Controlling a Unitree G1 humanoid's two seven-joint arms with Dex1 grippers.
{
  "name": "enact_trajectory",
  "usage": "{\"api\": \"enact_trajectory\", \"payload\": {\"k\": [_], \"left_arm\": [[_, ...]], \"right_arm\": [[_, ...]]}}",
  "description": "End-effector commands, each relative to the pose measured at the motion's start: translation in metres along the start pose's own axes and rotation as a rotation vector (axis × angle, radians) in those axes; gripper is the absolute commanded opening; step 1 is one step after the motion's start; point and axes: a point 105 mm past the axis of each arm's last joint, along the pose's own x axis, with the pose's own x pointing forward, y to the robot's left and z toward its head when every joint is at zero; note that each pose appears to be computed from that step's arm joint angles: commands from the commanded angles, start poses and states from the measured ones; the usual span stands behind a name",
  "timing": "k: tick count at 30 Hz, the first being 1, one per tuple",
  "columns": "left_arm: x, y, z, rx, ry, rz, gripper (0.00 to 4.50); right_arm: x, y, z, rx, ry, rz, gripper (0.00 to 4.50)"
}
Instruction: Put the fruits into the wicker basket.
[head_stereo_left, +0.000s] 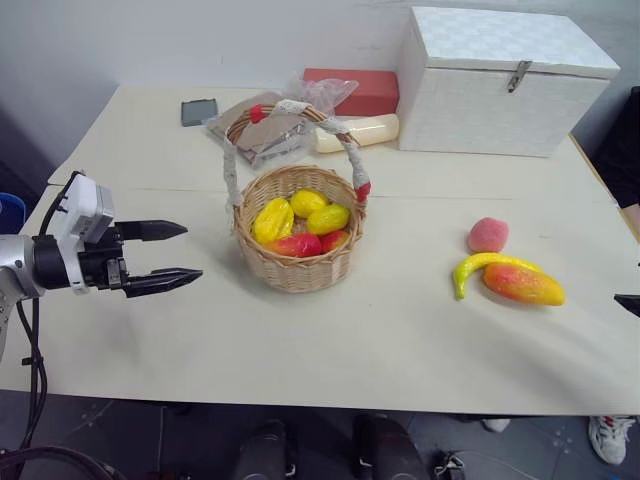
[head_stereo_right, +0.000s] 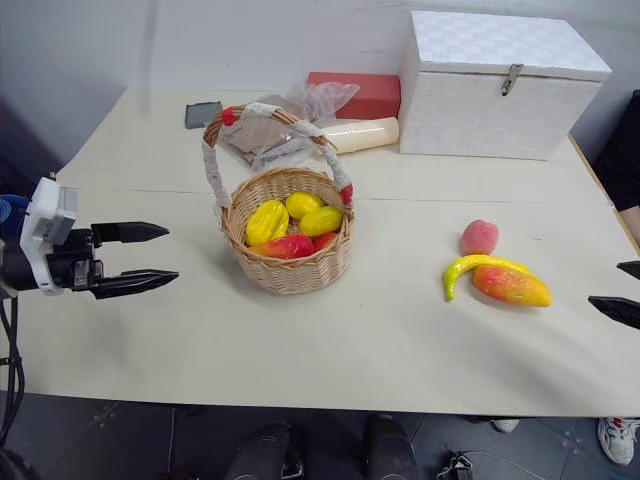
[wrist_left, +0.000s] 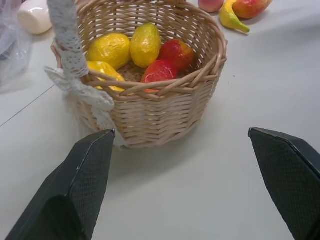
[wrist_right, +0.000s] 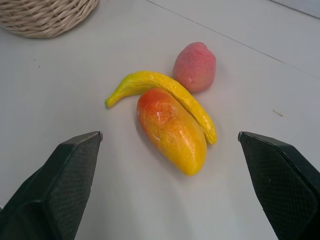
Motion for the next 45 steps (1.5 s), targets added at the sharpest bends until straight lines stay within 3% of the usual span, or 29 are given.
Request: {"api": "enact_trajectory", "payload": {"k": [1,5,10,16,27,35,38,42,45], "left_arm": [[0.003,-0.007,0.014,0.027,-0.032,-0.036,4.50],[0.017,-0.027,0.037,0.089,-0.050,-0.155,4.50],[0.028,-0.060,0.058,0.132,-0.073,-0.354,4.50],[0.051,-0.076,0.060,0.159,-0.088,-0.460,4.50],[0.067,-0.080,0.063,0.212,-0.078,-0.504,4.50],[0.072,-0.081,0.068,0.226,-0.105,-0.503,4.50],[0.073,-0.079,0.069,0.229,-0.108,-0.491,4.50],[0.071,-0.071,0.068,0.216,-0.100,-0.450,4.50],[0.069,-0.066,0.065,0.201,-0.101,-0.422,4.50]], "right_arm": [[-0.001,0.002,0.015,-0.049,-0.043,-0.011,4.49],[0.017,0.020,0.025,-0.157,-0.030,0.012,4.49],[0.051,0.041,0.019,-0.319,0.054,-0.005,4.49],[0.091,0.060,0.000,-0.436,0.169,-0.015,4.49],[0.106,0.037,-0.012,-0.516,0.273,-0.127,4.49],[0.123,0.015,-0.039,-0.545,0.371,-0.134,4.49],[0.127,0.009,-0.041,-0.529,0.350,-0.166,3.89],[0.125,0.012,-0.030,-0.545,0.308,-0.168,2.69],[0.121,0.018,-0.019,-0.548,0.277,-0.165,2.54]]}}
